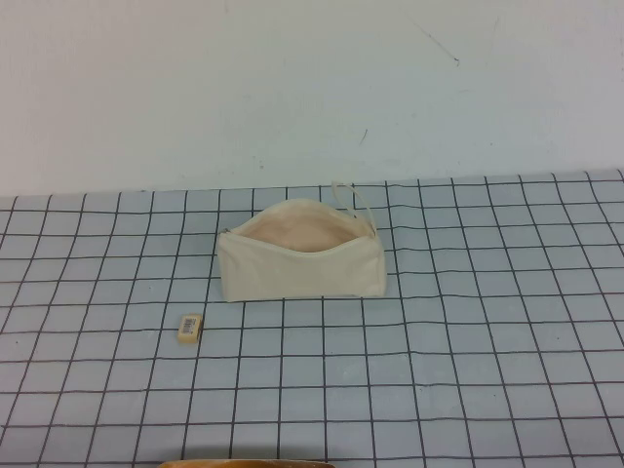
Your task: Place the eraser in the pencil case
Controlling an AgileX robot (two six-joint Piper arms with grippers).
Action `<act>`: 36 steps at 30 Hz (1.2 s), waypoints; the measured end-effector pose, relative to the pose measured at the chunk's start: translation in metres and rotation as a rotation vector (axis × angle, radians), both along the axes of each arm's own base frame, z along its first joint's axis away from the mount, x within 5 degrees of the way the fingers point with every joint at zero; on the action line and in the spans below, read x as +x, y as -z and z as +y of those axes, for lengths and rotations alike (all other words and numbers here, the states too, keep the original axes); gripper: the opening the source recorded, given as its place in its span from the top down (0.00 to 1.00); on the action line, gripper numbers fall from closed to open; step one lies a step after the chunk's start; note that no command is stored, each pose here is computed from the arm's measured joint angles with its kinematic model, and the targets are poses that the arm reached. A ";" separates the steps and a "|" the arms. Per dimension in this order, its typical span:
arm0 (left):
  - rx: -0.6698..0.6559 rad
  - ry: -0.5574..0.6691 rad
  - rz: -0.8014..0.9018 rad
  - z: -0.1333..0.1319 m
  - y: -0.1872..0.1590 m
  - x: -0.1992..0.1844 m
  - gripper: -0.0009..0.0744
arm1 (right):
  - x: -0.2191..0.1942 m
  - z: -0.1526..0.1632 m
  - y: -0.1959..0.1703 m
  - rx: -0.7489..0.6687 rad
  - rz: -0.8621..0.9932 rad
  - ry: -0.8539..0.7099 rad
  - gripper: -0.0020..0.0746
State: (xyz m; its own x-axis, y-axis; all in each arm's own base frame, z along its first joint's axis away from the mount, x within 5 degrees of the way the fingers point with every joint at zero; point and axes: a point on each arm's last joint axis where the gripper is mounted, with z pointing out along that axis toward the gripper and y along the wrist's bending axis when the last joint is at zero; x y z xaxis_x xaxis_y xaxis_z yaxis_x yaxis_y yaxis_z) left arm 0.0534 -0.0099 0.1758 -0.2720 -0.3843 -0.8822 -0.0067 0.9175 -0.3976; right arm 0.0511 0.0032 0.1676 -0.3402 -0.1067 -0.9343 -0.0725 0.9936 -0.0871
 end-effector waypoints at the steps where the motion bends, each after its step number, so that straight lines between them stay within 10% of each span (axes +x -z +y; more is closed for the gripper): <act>1: 0.000 0.000 0.000 0.000 0.000 0.000 0.99 | 0.000 0.000 0.000 0.000 0.000 0.000 0.98; 9: -0.036 0.000 0.000 -0.001 0.000 0.000 0.99 | 0.000 0.000 0.000 0.000 0.000 0.000 0.98; 18: -0.839 -0.037 -0.053 -0.009 -0.017 0.001 0.99 | 0.000 0.000 0.000 0.000 0.000 0.000 0.98; 23: -0.977 -0.077 -0.103 -0.005 -0.022 0.002 0.99 | 0.000 0.000 0.000 0.000 0.000 0.000 0.98; 36: -0.407 0.139 -0.166 -0.017 -0.071 -0.003 0.99 | 0.000 0.000 0.000 0.000 0.000 0.000 0.98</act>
State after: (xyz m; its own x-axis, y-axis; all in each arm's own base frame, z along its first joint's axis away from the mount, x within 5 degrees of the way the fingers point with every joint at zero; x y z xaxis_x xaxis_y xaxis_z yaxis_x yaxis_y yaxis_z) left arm 0.0501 -0.0272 0.2463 -0.2130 -0.6784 -0.7032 0.1996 0.6743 -0.7110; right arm 0.0511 0.0032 0.1676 -0.3402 -0.1067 -0.9343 -0.0725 0.9936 -0.0871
